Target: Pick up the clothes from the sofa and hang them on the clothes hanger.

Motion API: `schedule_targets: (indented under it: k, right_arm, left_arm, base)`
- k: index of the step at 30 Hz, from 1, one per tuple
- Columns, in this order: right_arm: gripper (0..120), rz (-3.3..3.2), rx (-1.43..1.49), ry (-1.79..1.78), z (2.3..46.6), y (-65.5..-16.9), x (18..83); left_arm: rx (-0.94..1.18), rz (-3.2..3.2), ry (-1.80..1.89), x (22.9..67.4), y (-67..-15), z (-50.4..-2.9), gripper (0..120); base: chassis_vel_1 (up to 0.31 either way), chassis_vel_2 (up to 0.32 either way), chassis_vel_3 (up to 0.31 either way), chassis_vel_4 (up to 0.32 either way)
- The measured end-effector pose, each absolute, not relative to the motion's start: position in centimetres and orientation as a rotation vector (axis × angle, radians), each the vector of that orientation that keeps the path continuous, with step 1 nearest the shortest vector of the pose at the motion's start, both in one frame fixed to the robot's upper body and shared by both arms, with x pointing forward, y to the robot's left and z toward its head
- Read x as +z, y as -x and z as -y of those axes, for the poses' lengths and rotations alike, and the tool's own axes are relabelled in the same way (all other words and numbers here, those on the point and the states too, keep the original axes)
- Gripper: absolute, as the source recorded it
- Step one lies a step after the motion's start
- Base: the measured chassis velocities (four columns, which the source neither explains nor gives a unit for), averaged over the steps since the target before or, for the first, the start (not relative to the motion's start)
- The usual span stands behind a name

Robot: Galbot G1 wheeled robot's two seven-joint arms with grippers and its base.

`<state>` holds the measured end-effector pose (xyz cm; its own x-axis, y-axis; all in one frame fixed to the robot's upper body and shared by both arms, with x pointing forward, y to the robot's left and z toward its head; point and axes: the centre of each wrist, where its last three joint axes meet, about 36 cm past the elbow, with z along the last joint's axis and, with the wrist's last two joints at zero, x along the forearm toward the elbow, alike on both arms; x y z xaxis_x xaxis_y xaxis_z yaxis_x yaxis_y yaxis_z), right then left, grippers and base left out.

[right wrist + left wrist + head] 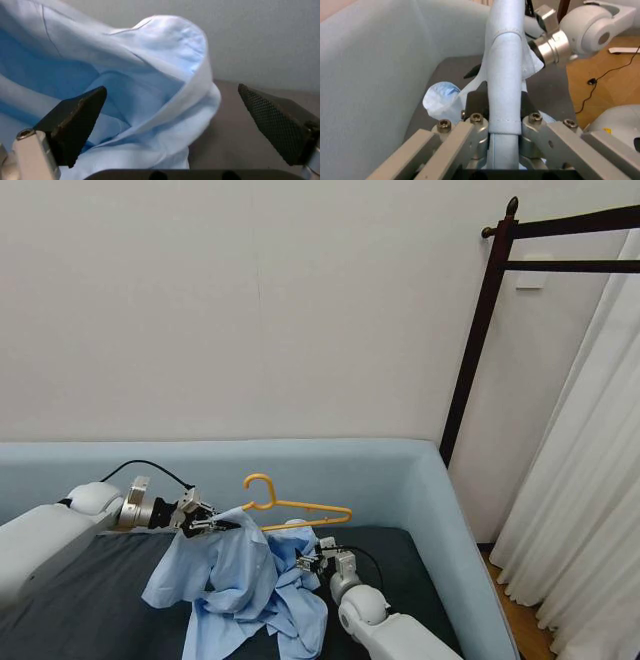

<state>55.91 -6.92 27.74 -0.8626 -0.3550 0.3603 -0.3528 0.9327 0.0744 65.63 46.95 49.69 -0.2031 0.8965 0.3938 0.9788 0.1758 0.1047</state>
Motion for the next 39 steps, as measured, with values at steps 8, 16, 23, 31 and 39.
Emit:
schedule_targets:
  k: [8,16,23,31,39]
  right_arm:
    - [100,2.717,0.047,-0.461,6.9,-56.7,25.9]
    - [83,2.725,0.046,-0.436,6.9,-57.2,25.7]
    - [56,2.74,0.079,-0.461,7.1,-56.6,25.8]
    - [29,2.743,0.123,-0.492,7.0,-56.0,25.5]
    - [0,2.714,0.099,-0.453,7.2,-56.4,25.0]
  left_arm:
    - [-0.497,2.204,1.818,50.0,-65.7,-46.5,5]
    - [-0.496,2.204,1.82,50.1,-65.6,-46.5,5]
    - [-0.49,2.203,1.817,49.7,-65.5,-46.5,5]
    - [-0.489,2.196,1.832,49.5,-65.9,-45.6,5]
    - [-0.485,2.189,1.846,49.7,-65.7,-45.4,5]
  base:
    - [0.0,0.0,0.0,0.0]
    - [0.0,0.0,0.0,0.0]
    - [0.0,0.0,0.0,0.0]
    - [0.0,0.0,0.0,0.0]
    - [0.0,0.0,0.0,0.0]
